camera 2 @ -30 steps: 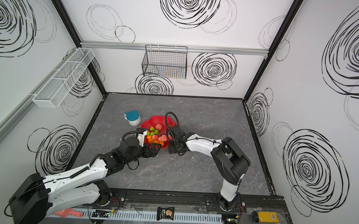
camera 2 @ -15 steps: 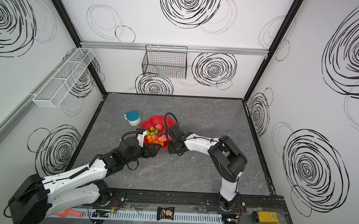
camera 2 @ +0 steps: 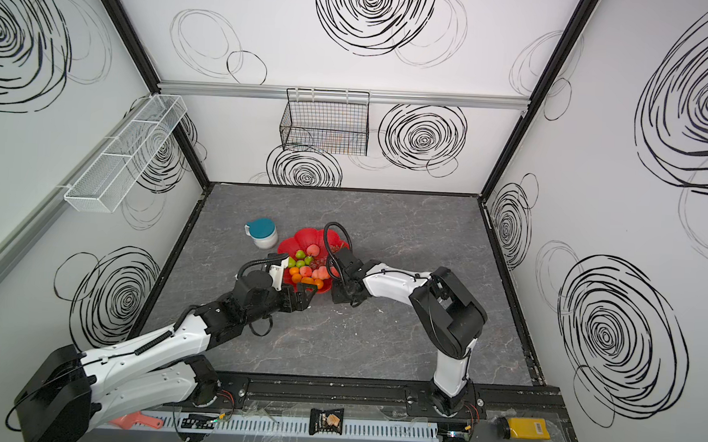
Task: Place and organize the fake fruits in the fruit bowl
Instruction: 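Close the right gripper on the orange and lift it, then carry the orange into the bowl with the right gripper and release it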
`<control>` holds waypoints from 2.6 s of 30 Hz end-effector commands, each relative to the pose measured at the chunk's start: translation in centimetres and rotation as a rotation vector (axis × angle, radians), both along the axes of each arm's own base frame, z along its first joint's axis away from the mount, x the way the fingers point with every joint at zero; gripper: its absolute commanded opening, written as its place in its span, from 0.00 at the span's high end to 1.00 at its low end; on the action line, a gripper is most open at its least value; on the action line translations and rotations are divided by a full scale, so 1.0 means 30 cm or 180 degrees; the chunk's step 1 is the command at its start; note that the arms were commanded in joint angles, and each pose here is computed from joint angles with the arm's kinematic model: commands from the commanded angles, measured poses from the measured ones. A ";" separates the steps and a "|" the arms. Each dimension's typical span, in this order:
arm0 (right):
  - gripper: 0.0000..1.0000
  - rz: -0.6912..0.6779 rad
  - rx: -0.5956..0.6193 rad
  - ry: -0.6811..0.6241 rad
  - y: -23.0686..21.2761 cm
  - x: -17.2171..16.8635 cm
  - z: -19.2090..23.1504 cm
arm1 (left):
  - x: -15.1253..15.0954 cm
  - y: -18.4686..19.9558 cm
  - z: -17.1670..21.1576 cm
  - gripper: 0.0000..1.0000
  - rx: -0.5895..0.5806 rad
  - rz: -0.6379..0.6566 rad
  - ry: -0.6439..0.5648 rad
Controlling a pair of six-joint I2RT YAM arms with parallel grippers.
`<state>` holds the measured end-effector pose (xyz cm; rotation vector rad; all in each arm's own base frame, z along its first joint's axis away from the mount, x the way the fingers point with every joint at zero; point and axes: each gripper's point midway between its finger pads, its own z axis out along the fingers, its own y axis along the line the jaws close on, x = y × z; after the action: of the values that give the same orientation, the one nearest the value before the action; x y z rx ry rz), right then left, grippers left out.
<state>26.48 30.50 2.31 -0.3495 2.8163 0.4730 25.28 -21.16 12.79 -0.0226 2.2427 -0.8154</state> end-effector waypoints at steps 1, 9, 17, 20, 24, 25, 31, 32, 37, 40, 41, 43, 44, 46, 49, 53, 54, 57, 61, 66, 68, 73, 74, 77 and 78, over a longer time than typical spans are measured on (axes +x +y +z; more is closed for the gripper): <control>0.60 0.0008 -0.0004 -0.0013 0.007 -0.002 0.013 | 0.002 -0.009 0.022 0.01 0.0004 -0.0024 -0.0085; 0.60 -0.0030 0.0046 -0.0058 -0.011 -0.017 0.045 | -0.022 -0.037 0.039 0.00 0.0000 -0.0096 -0.0140; 0.61 -0.0054 0.0113 -0.0177 -0.037 -0.052 0.123 | -0.027 -0.033 0.072 0.01 -0.0062 -0.0080 -0.0195; 0.61 -0.0026 0.0170 -0.0258 -0.026 -0.063 0.168 | -0.020 -0.006 0.089 0.00 -0.0084 0.0000 -0.0229; 0.62 0.0088 0.0321 -0.0406 0.026 -0.070 0.244 | -0.008 0.041 0.097 0.00 -0.0142 0.0106 -0.0214; 0.62 0.0122 0.0366 -0.0438 0.045 -0.070 0.262 | -0.007 0.054 0.093 0.01 -0.0150 0.0133 -0.0199; 0.62 0.0353 0.0505 -0.0519 0.164 -0.066 0.326 | 0.010 0.140 0.070 0.01 -0.0266 0.0331 -0.0086; 0.62 0.0385 0.0505 -0.0522 0.182 -0.064 0.328 | 0.013 0.155 0.069 0.00 -0.0294 0.0370 -0.0072; 0.62 0.0508 0.0532 -0.0517 0.263 -0.047 0.329 | 0.025 0.211 0.068 0.01 -0.0385 0.0487 -0.0039; 0.62 0.0569 0.0540 -0.0466 0.304 -0.040 0.310 | 0.029 0.237 0.067 0.01 -0.0378 0.0541 -0.0034; 0.62 0.0587 0.0539 -0.0445 0.315 -0.038 0.302 | 0.031 0.246 0.066 0.01 -0.0374 0.0560 -0.0030; 0.62 0.0611 0.0554 -0.0430 0.335 -0.032 0.294 | 0.032 0.257 0.066 0.00 -0.0384 0.0579 -0.0026; 0.62 0.0622 0.0553 -0.0413 0.342 -0.031 0.286 | 0.032 0.263 0.062 0.00 -0.0385 0.0589 -0.0016; 0.63 0.0640 0.0563 -0.0399 0.357 -0.027 0.279 | 0.032 0.273 0.061 0.00 -0.0389 0.0609 -0.0011; 0.63 0.0657 0.0562 -0.0365 0.374 -0.020 0.262 | 0.031 0.284 0.055 0.00 -0.0387 0.0631 0.0006; 0.63 0.0656 0.0539 -0.0329 0.383 -0.012 0.235 | 0.030 0.298 0.051 0.00 -0.0394 0.0663 0.0010; 0.63 0.0651 0.0528 -0.0320 0.385 -0.008 0.227 | 0.029 0.300 0.050 0.01 -0.0398 0.0665 0.0016; 0.63 0.0637 0.0512 -0.0319 0.390 0.007 0.216 | 0.029 0.304 0.048 0.00 -0.0405 0.0670 0.0018; 0.63 0.0623 0.0493 -0.0309 0.393 0.023 0.203 | 0.028 0.306 0.047 0.01 -0.0409 0.0668 0.0023; 0.63 0.0624 0.0468 -0.0303 0.406 0.043 0.191 | 0.027 0.308 0.041 0.00 -0.0405 0.0672 0.0035; 0.62 0.0636 0.0461 -0.0302 0.414 0.047 0.187 | 0.026 0.310 0.038 0.01 -0.0402 0.0677 0.0046; 0.60 0.0634 0.0432 -0.0295 0.426 0.061 0.173 | 0.024 0.316 0.037 0.00 -0.0395 0.0690 0.0045; 0.59 0.0635 0.0431 -0.0298 0.429 0.063 0.173 | 0.024 0.317 0.037 0.01 -0.0395 0.0693 0.0044; 0.57 0.0631 0.0413 -0.0301 0.431 0.070 0.166 | 0.022 0.318 0.035 0.00 -0.0401 0.0692 0.0049; 0.57 0.0627 0.0413 -0.0309 0.431 0.074 0.167 | 0.022 0.318 0.034 0.00 -0.0404 0.0694 0.0054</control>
<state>28.24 43.60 7.36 -0.6060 2.6463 0.6878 26.08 -11.72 14.06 -0.3395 2.1571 -0.8377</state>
